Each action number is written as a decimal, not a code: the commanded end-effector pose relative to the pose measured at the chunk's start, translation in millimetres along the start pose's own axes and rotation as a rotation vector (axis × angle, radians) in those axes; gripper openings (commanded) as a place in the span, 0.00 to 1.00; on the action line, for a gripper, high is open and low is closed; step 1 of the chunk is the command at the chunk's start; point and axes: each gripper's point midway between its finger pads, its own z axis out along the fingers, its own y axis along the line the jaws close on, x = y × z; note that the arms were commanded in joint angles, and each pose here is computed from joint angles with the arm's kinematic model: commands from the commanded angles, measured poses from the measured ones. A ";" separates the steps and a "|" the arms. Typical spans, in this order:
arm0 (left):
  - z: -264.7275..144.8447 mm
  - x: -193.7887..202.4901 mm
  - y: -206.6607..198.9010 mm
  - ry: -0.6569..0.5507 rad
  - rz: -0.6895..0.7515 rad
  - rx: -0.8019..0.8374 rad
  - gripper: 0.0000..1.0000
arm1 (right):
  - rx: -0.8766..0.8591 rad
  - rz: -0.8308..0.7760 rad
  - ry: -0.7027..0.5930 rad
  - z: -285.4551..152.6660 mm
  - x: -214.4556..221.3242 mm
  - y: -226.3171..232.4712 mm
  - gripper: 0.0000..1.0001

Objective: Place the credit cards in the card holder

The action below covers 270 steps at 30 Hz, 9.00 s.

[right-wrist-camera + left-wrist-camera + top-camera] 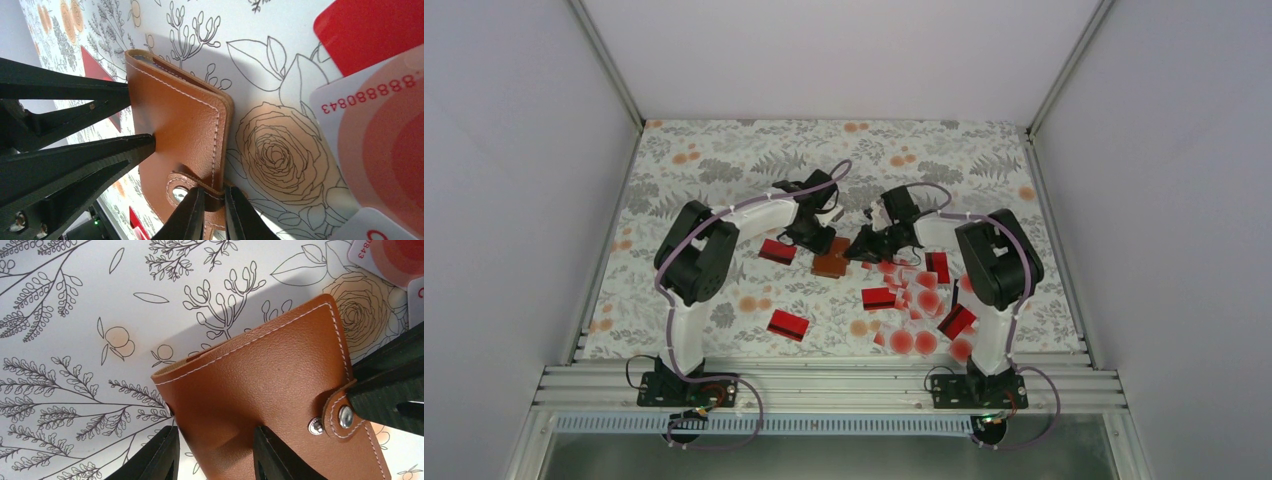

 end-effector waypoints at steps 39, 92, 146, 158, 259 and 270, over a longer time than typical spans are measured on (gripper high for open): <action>-4.9 71.0 -28.6 0.020 -0.301 0.242 0.60 | -0.089 -0.101 0.014 12.7 25.9 16.1 0.13; 13.8 65.3 -30.8 0.033 -0.204 0.217 0.31 | -0.120 -0.151 0.105 47.2 50.7 60.5 0.13; 12.4 72.2 -9.3 0.046 -0.024 0.155 0.12 | -0.140 -0.344 0.056 2.0 61.1 97.8 0.16; 2.8 59.4 -9.3 0.047 -0.042 0.141 0.31 | -0.076 -0.324 0.005 -0.3 49.3 81.8 0.14; 50.7 85.6 -40.5 0.152 -0.071 0.228 0.32 | 0.728 0.020 0.180 69.5 92.2 -109.8 0.04; 45.8 89.2 -31.4 0.111 -0.127 0.330 0.29 | 0.768 -0.022 0.199 79.5 96.4 -100.3 0.04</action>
